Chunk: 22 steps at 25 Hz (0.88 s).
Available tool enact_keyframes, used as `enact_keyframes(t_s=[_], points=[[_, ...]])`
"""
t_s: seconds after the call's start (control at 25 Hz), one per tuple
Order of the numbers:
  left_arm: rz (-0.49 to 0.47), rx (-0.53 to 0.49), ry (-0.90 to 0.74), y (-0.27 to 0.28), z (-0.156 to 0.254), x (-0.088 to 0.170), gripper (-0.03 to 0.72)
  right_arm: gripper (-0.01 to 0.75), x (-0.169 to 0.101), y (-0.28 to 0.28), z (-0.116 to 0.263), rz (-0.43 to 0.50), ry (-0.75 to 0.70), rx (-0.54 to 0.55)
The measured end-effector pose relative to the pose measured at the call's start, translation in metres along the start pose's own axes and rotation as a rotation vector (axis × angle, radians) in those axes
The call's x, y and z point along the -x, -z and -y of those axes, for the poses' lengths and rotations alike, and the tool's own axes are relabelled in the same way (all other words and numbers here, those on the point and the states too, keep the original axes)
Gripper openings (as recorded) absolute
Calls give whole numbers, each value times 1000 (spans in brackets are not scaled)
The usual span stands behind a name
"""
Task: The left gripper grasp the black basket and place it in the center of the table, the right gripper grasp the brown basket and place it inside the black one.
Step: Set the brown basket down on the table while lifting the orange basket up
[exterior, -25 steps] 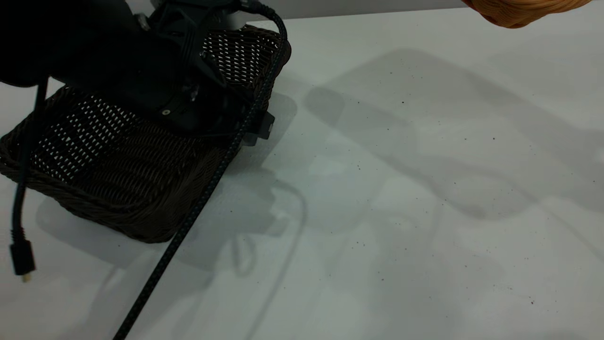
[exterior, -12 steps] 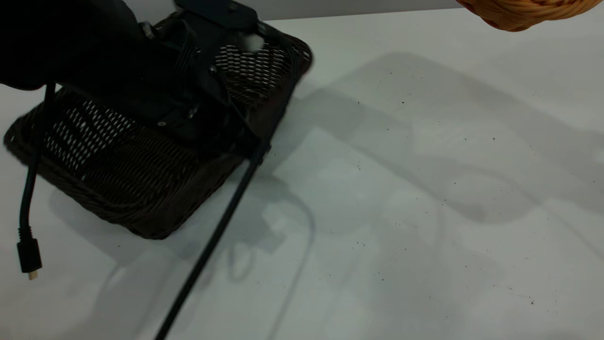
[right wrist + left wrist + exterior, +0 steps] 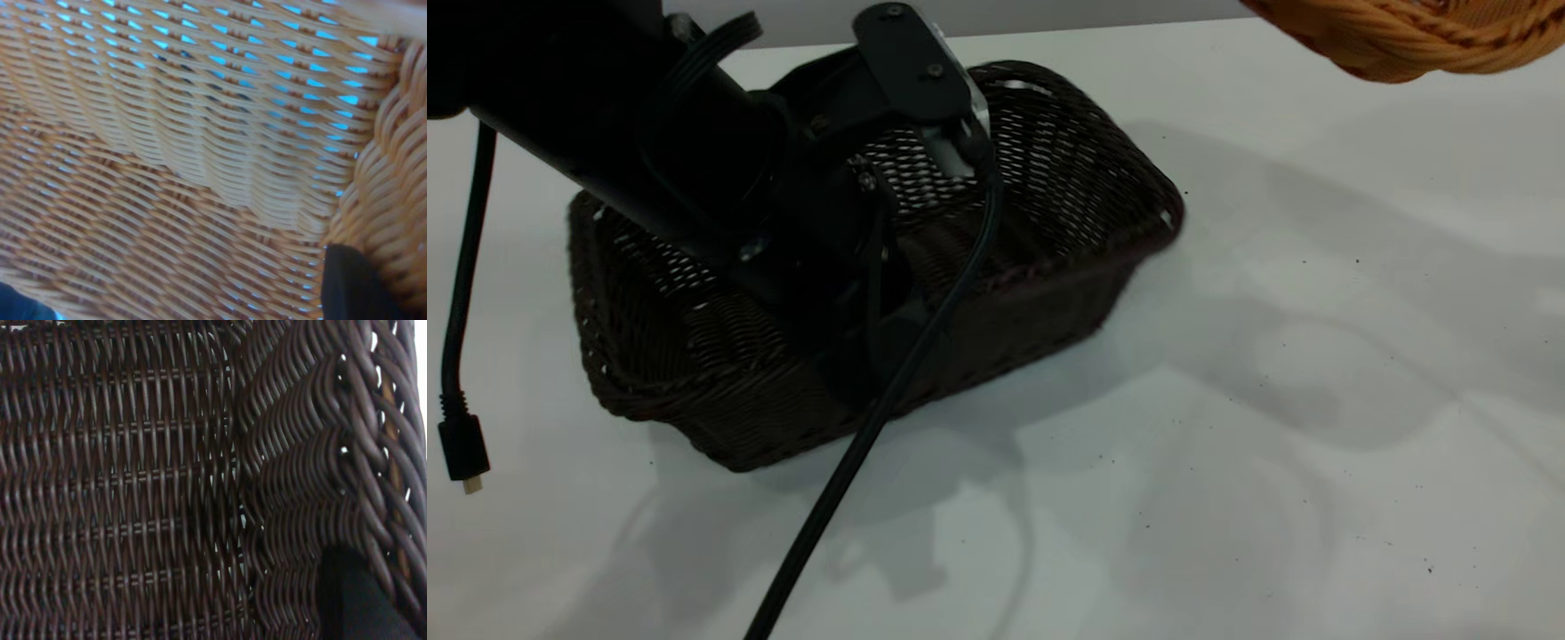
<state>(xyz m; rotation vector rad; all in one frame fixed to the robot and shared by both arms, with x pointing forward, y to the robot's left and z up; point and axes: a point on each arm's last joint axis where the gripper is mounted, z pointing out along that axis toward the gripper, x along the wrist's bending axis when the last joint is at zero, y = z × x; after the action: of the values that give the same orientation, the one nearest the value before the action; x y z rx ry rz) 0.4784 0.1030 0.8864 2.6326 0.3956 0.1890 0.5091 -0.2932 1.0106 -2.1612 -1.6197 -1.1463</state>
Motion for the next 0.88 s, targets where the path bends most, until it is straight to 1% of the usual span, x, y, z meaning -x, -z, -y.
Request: enact_keyframes(t_s=[0.08,0.2,0.44,0.64,0.88], points=[[37,-6,-51,0,1,3,130,111,0,0,0,2,-1,3],[67,-28,-122,0,3,6,130,111,1,0,-1,6,-5,10],[71,-69,-245,1,7,5,130,111,1,0,-2,12,4,24],[90,-76,-258,1,8,7,130,111,-1,0,-3,-6,-3,37],[103,-76,-275,0,5,11,129,111,-1,0,-3,-6,6,32]])
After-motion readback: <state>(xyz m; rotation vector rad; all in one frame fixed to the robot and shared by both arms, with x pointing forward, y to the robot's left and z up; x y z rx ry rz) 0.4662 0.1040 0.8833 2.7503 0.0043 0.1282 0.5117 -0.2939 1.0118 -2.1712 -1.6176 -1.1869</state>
